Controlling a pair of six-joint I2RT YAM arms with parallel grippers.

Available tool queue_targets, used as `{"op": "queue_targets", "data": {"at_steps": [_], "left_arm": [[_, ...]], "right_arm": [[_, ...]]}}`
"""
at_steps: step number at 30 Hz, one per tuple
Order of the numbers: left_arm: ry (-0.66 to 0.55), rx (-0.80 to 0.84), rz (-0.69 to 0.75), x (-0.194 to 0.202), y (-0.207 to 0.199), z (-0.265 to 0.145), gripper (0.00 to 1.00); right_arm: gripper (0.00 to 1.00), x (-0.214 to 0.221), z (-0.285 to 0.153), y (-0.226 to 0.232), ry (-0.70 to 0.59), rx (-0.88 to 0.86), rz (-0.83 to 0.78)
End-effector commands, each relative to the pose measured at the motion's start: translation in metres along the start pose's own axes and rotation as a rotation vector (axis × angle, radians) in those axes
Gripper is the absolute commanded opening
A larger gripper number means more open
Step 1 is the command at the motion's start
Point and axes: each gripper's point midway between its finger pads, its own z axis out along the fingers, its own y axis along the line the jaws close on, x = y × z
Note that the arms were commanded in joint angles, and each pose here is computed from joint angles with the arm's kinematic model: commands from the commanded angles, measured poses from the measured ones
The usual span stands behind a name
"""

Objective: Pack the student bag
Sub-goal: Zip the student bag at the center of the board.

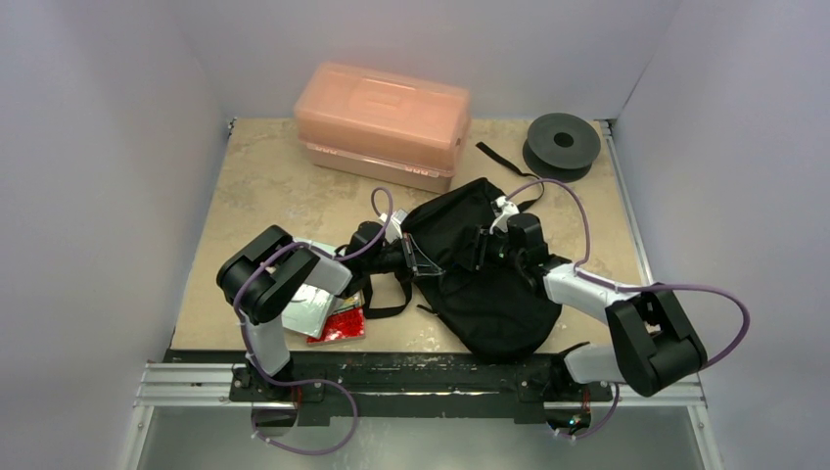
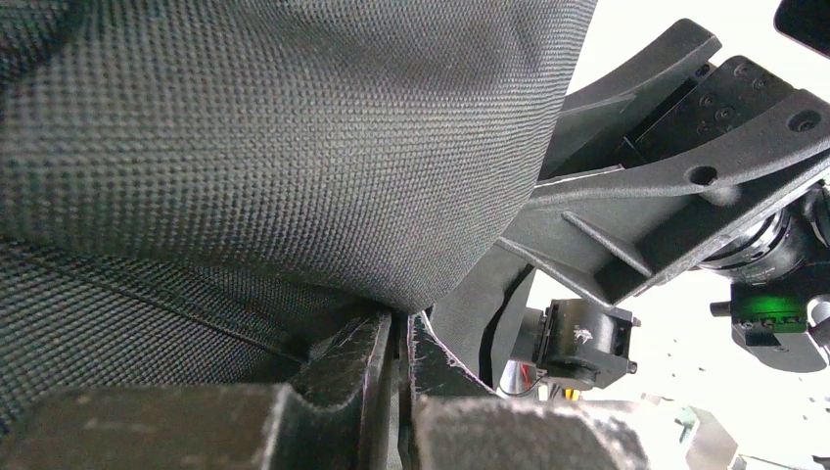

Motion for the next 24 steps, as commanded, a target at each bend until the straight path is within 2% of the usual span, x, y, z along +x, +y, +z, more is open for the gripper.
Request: {"op": "queue_targets", "data": {"at_steps": [1, 14, 24], "left_arm": [[-0.032, 0.085, 0.085, -0.011, -0.03, -0.004, 0.0], [-0.027, 0.084, 0.084, -0.012, -0.031, -0.003, 0.0], [-0.02, 0.072, 0.084, -0.01, -0.027, -0.002, 0.0]], "right_arm": [[0.45, 0.012, 0.0, -0.008, 0.041, 0.04, -0.025], [0.44, 0.032, 0.012, 0.015, 0.124, -0.082, 0.024], [0.36, 0.034, 0.018, 0.013, 0.127, -0.029, 0.084]]}}
